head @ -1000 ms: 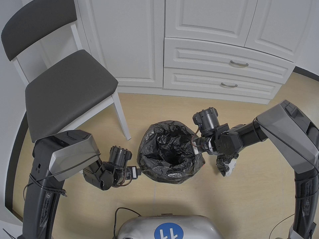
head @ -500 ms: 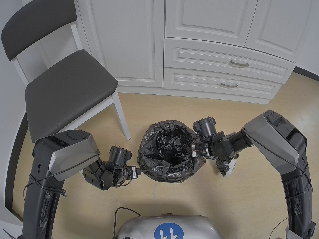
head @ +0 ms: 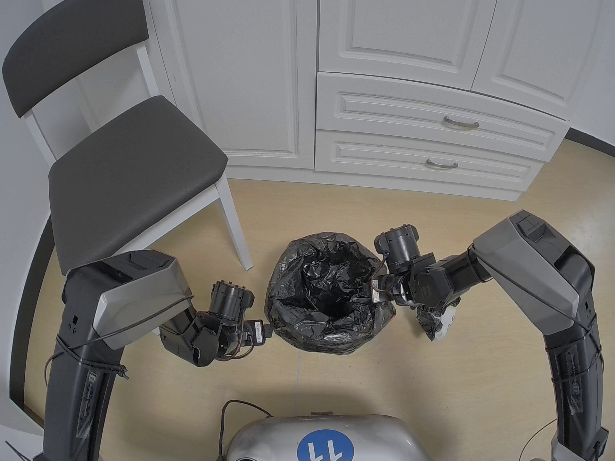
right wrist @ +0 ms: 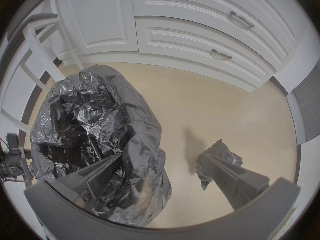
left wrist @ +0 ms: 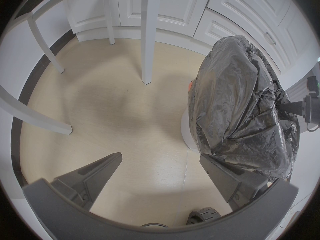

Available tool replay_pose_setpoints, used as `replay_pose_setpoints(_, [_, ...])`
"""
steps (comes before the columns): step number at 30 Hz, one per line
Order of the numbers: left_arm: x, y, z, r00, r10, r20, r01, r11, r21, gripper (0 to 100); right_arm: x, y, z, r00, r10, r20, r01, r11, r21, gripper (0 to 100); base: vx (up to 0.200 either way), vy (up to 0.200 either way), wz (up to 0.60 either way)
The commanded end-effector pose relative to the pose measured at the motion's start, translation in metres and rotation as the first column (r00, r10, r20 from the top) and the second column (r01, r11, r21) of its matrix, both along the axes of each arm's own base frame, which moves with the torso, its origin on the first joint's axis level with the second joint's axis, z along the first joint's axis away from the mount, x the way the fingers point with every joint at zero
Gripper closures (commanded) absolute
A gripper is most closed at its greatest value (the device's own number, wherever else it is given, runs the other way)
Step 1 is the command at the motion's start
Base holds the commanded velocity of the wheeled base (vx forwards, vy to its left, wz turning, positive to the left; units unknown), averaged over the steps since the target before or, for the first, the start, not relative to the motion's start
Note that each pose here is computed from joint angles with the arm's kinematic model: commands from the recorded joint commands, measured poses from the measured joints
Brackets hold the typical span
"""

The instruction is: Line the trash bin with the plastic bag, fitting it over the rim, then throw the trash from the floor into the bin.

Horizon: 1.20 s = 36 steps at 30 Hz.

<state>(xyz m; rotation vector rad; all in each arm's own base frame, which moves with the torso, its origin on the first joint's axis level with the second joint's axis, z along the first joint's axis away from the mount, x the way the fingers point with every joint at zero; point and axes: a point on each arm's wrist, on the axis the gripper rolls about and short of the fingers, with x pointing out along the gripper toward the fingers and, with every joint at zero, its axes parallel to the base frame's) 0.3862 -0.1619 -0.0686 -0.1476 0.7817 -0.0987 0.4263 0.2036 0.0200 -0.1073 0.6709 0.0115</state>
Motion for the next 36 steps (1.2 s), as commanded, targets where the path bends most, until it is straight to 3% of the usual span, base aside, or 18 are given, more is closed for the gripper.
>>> replay_pose_setpoints(1, [-0.003, 0.002, -0.002, 1.0, -0.001, -0.011, 0.001, 1.0, 0.008, 0, -0.022, 0.023, 0.014, 0.999, 0.053, 0.003, -0.053, 0.998, 0.029, 0, 0.0, 0.0, 0.0])
replay_pose_setpoints(6, [-0.012, 0.009, 0.005, 0.999, -0.035, -0.019, 0.036, 0.998, 0.042, 0, -0.04, 0.027, 0.035, 0.997, 0.082, 0.017, -0.082, 0.996, 0.042, 0, 0.0, 0.0, 0.0])
replay_pose_setpoints(14, [-0.03, 0.015, 0.021, 0.989, -0.127, 0.069, 0.122, 0.99, 0.068, 0, -0.077, 0.005, 0.044, 0.993, 0.116, 0.006, -0.116, 0.992, 0.058, 0, 0.0, 0.0, 0.0])
replay_pose_setpoints(36, [-0.024, 0.019, -0.004, 0.993, -0.115, 0.025, 0.112, 0.99, 0.083, 0, -0.162, -0.059, 0.045, 0.989, 0.075, 0.13, -0.091, 0.988, 0.123, 0, 0.0, 0.0, 0.0])
